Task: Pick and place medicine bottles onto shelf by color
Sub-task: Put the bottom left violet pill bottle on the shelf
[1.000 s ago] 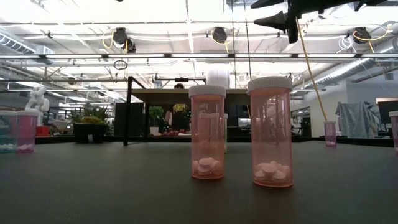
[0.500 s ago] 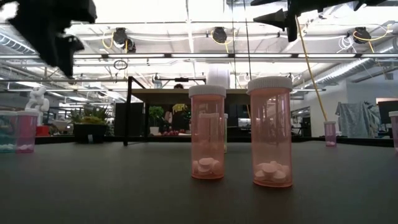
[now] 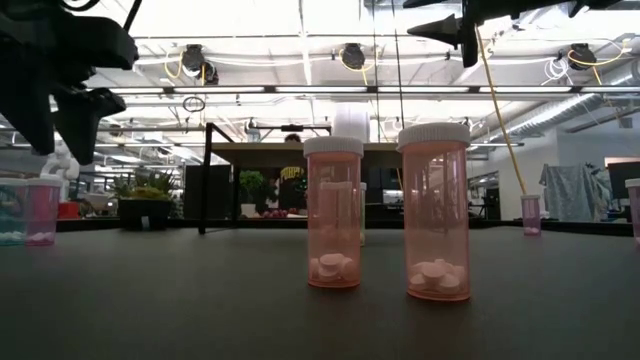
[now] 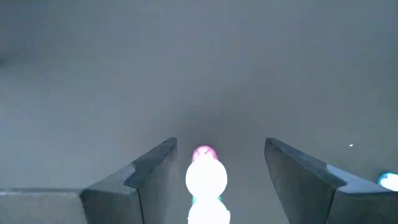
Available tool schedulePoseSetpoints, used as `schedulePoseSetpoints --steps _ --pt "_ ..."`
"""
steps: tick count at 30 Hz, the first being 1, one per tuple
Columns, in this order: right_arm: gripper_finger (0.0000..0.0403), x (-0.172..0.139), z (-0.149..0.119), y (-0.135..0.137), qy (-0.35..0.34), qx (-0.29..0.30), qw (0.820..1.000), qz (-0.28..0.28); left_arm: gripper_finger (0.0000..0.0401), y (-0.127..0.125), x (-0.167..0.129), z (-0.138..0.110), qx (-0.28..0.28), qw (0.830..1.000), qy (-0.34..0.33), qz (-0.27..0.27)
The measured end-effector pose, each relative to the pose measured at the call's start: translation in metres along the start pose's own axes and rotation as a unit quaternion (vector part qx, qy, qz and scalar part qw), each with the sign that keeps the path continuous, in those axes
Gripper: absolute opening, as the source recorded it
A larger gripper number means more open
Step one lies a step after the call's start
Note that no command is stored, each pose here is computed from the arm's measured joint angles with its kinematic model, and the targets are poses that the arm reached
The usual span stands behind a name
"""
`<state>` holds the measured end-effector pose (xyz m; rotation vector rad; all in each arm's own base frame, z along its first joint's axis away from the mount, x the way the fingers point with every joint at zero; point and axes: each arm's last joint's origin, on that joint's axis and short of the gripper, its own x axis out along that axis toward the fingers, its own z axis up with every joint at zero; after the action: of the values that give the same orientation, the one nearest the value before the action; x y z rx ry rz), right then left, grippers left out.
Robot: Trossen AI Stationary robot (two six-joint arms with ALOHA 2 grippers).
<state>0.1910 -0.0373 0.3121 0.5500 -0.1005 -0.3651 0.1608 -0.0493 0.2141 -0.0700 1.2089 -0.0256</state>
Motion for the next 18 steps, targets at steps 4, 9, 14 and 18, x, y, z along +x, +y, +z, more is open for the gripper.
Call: schedulePoseSetpoints --steps 4,9,14,18 --pt "0.018 0.0011 -0.001 -0.0004 0.002 -0.008 1.0 -0.002 0.0243 0.0001 -0.0001 0.0 -0.007 1.0 0.0 0.0" --pt "0.018 0.0016 -0.0011 -0.0006 0.003 -0.014 1.0 -0.003 0.0243 0.0 -0.0001 0.0001 -0.01 1.0 -0.001 0.0" --pt "0.018 0.0016 -0.0012 -0.0006 0.003 -0.019 1.0 -0.002 0.0243 0.0 -0.0001 0.0 -0.006 1.0 -0.001 0.0" --pt "0.018 0.0016 -0.0012 -0.0006 0.003 -0.024 1.0 -0.002 0.0243 0.0001 -0.0001 0.0 -0.004 1.0 -0.001 0.0"
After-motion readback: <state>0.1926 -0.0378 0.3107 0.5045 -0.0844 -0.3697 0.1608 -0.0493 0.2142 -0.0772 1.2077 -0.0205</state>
